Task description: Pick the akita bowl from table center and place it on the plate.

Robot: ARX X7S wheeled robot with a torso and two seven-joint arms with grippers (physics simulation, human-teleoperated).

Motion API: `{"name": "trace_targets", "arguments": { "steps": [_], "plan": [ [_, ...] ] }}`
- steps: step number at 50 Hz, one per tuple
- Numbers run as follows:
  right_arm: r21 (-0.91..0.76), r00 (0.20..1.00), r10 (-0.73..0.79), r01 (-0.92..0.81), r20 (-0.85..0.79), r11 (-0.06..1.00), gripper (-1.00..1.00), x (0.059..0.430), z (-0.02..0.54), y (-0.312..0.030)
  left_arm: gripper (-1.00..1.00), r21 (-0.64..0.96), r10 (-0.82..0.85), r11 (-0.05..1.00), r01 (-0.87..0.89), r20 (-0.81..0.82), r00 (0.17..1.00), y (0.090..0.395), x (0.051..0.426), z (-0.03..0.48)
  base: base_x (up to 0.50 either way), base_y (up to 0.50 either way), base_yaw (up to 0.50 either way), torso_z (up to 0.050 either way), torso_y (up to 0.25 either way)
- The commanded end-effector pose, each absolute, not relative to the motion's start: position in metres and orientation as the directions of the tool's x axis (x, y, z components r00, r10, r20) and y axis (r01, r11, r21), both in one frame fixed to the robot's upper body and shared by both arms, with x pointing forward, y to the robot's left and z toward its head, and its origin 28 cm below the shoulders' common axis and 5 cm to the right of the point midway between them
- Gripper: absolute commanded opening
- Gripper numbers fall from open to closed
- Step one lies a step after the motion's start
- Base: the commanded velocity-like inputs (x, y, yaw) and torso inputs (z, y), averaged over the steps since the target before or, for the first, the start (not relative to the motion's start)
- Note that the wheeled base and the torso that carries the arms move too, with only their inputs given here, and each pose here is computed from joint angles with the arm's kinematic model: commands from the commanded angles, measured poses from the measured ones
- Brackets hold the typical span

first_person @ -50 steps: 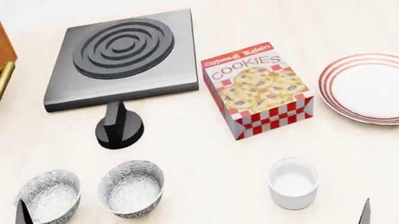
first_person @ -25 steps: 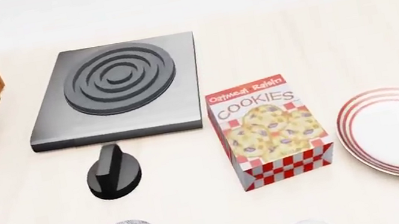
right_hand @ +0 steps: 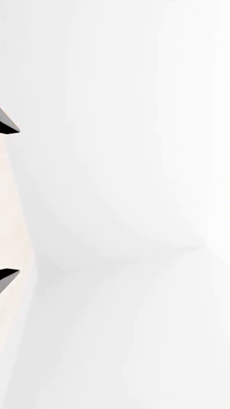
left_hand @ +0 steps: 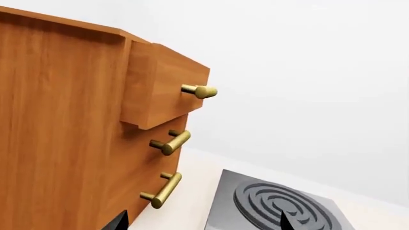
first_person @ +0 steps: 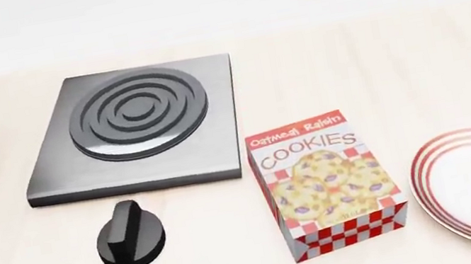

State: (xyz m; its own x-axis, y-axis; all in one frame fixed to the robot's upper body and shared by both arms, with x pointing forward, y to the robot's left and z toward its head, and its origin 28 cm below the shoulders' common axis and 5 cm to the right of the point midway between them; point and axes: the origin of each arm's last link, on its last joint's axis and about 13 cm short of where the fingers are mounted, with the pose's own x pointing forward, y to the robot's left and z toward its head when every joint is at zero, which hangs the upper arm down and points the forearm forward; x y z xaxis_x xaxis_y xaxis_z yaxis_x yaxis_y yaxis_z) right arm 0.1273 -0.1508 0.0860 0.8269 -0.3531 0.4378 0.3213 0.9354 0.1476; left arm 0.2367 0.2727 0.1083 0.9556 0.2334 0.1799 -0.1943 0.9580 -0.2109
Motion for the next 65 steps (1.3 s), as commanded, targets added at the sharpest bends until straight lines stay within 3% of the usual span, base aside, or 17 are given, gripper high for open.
{"name": "trace_targets", "arguments": {
  "steps": [1, 8, 12, 15, 19, 29, 41, 52, 65],
  "plan": [
    [0.158, 0.813, -0.360, 0.324, 0.457, 0.933, 1.00, 0.124, 0.088, -0.152, 1.00, -0.219, 0.229, 0.957, -0.187, 0.186, 0.955, 0.275, 0.235, 0.110, 0.00, 0.00, 0.00, 0.000, 0.000],
    [0.146, 0.815, -0.358, 0.328, 0.456, 0.933, 1.00, 0.126, 0.091, -0.151, 1.00, -0.224, 0.238, 0.955, -0.196, 0.182, 0.954, 0.276, 0.236, 0.110, 0.00, 0.00, 0.00, 0.000, 0.000],
    [0.097, 0.861, -0.285, 0.269, 0.422, 0.958, 1.00, 0.135, 0.101, -0.144, 1.00, -0.228, 0.255, 0.951, -0.211, 0.185, 0.949, 0.278, 0.234, 0.113, 0.00, 0.00, 0.00, 0.000, 0.000],
    [0.059, 0.923, -0.155, 0.144, 0.352, 0.988, 1.00, 0.152, 0.117, -0.131, 1.00, -0.242, 0.295, 0.938, -0.248, 0.180, 0.939, 0.282, 0.232, 0.117, 0.00, 0.00, 0.00, 0.000, 0.000],
    [0.002, 0.947, 0.048, -0.051, 0.318, 0.999, 1.00, 0.171, 0.138, -0.113, 1.00, -0.268, 0.329, 0.923, -0.276, 0.181, 0.927, 0.287, 0.230, 0.124, 0.00, 0.00, 0.00, 0.000, 0.000],
    [-0.034, 0.918, 0.353, -0.353, 0.180, 0.935, 1.00, 0.215, 0.170, -0.083, 1.00, -0.281, 0.367, 0.910, -0.305, 0.203, 0.908, 0.282, 0.229, 0.129, 0.00, 0.00, 0.00, 0.000, 0.000],
    [-0.077, 0.878, 0.479, -0.478, -0.003, 0.875, 1.00, 0.228, 0.180, -0.071, 1.00, -0.262, 0.381, 0.909, -0.323, 0.211, 0.900, 0.283, 0.228, 0.123, 0.00, 0.00, 0.00, 0.000, 0.000],
    [0.209, 0.819, 0.555, -0.524, -0.142, 0.826, 1.00, 0.241, 0.163, -0.065, 1.00, -0.281, 0.388, 0.902, -0.327, 0.200, 0.899, 0.282, 0.222, 0.122, 0.00, 0.00, 0.00, 0.000, 0.000],
    [0.361, 0.792, 0.573, -0.481, -0.214, 0.799, 1.00, 0.252, 0.160, -0.059, 1.00, -0.323, 0.365, 0.899, -0.296, 0.177, 0.914, 0.283, 0.221, 0.124, 0.00, 0.00, 0.00, 0.000, 0.000]
  ]
}}
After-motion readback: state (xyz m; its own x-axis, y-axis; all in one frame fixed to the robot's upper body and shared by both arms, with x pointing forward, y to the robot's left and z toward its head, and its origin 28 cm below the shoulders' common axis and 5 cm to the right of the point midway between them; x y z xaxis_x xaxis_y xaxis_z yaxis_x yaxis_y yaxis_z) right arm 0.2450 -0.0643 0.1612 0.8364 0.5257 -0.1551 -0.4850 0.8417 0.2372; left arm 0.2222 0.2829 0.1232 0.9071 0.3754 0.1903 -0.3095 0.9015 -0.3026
